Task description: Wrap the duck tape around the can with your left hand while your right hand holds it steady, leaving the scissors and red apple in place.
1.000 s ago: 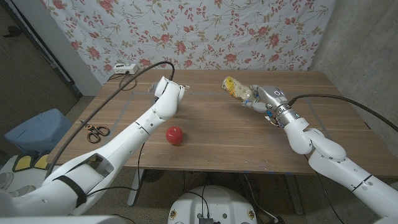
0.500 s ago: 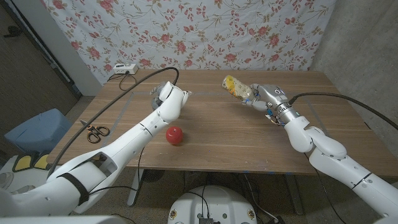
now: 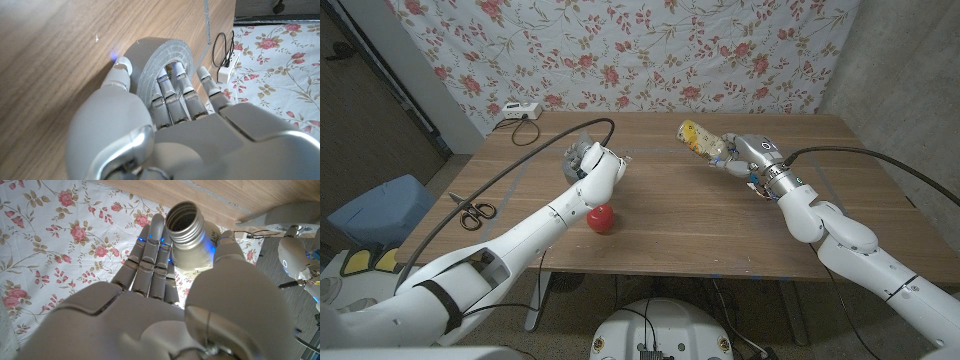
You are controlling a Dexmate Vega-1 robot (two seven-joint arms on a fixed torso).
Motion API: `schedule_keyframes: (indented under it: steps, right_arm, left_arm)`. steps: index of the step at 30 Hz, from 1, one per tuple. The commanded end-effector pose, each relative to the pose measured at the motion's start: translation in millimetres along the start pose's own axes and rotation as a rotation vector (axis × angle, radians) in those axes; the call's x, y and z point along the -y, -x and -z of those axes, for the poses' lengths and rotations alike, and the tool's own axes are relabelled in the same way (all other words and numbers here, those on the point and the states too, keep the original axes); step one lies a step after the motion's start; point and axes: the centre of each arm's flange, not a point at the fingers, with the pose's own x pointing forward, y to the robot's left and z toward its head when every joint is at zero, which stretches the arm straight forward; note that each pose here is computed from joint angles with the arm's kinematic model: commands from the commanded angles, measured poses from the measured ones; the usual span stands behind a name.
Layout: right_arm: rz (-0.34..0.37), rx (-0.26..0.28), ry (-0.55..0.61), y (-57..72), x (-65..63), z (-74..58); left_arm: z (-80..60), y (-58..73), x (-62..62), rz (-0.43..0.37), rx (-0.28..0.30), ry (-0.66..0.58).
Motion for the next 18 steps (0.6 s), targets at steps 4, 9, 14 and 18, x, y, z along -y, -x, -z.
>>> schedule_keyframes:
  steps: [4,9,14,18]
  right_arm:
    - [0.0,-0.005,0.023,-1.5,1.7,4.7]
    - [0.021,-0.013,0.034,-2.9,-0.3,7.4]
    - [0.062,-0.028,0.047,-3.6,-3.8,9.6]
    - [0.066,-0.029,0.06,-4.3,-5.5,10.7]
  left_arm:
    - [7.4,8.3,4.2,-0.12,-0.006,0.185]
    - [27.1,16.1,-8.2,-0.138,0.017,0.339]
    - [52.6,27.7,-14.7,-0.208,0.04,0.676]
    - [66.0,34.0,-16.4,-0.242,0.089,0.921]
